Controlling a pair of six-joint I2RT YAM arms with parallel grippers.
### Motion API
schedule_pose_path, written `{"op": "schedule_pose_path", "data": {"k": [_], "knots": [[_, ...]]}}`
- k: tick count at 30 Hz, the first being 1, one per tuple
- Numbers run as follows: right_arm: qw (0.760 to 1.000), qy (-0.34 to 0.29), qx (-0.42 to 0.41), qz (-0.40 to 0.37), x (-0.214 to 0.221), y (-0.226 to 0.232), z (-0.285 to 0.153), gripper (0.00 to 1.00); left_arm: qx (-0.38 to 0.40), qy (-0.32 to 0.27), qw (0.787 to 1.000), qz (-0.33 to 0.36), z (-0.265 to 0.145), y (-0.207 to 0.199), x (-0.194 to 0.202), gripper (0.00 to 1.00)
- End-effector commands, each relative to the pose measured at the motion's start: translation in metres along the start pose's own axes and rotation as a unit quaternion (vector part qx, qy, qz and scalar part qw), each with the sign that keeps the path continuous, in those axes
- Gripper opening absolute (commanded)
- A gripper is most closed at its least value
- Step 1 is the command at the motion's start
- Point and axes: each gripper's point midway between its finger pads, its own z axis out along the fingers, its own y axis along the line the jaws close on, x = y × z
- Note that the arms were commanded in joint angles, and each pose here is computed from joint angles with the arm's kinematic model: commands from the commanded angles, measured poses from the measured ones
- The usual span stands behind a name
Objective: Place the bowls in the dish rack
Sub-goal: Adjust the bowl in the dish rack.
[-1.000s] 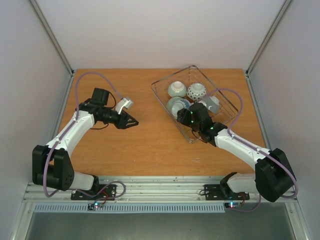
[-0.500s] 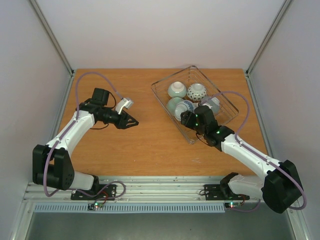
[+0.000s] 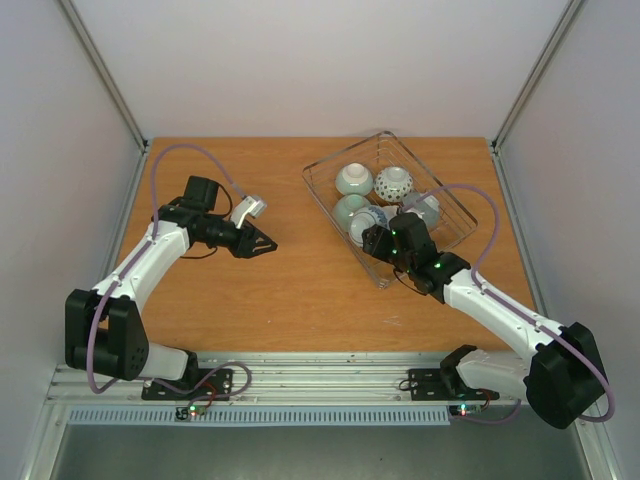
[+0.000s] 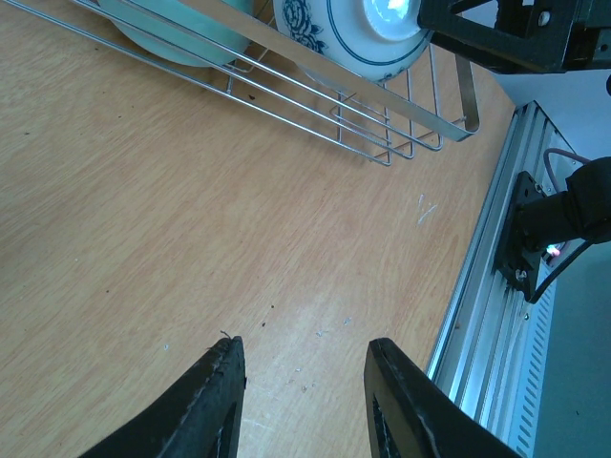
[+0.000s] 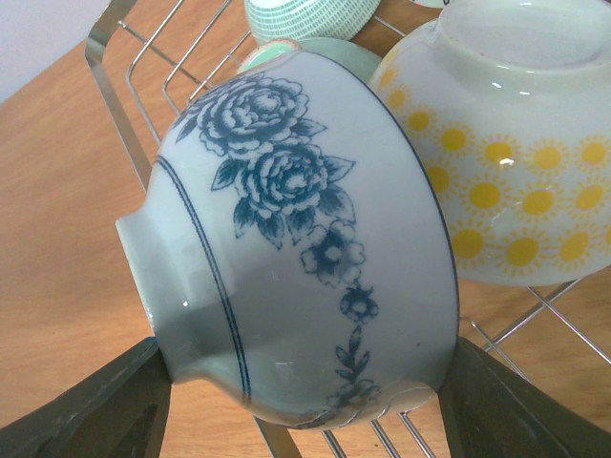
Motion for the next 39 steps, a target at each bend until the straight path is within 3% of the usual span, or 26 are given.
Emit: {"op": "schedule_pose_path", "data": {"k": [1, 15, 23, 31, 36, 39], "knots": [[1.0, 0.02, -0.005, -0.004, 0.011, -0.002, -0.002, 0.35, 0.002, -0.01, 1.0, 0.012, 0.0, 0.001, -0.007, 0.36], [0.998, 0.051, 0.026, -0.009, 0.031, -0.017, 0.025, 0.38, 0.0, -0.009, 1.0, 0.013, 0.0, 0.001, -0.007, 0.36], [0.998, 0.042, 0.039, -0.012, 0.03, -0.024, 0.022, 0.68, -0.001, -0.008, 1.0, 0.012, 0.001, 0.002, -0.007, 0.36], [0.999, 0.025, 0.017, -0.032, 0.022, -0.016, 0.01, 0.9, -0.001, -0.009, 1.0, 0.013, 0.0, 0.002, -0.007, 0.36], [0.999, 0.011, 0.008, -0.039, 0.014, -0.011, -0.001, 0.99, -0.001, -0.009, 1.0, 0.014, 0.0, 0.001, -0.007, 0.36], [0.999, -0.009, 0.018, -0.047, 0.003, -0.011, -0.013, 0.99, -0.001, -0.01, 1.0, 0.014, -0.001, 0.001, -0.007, 0.36]]}}
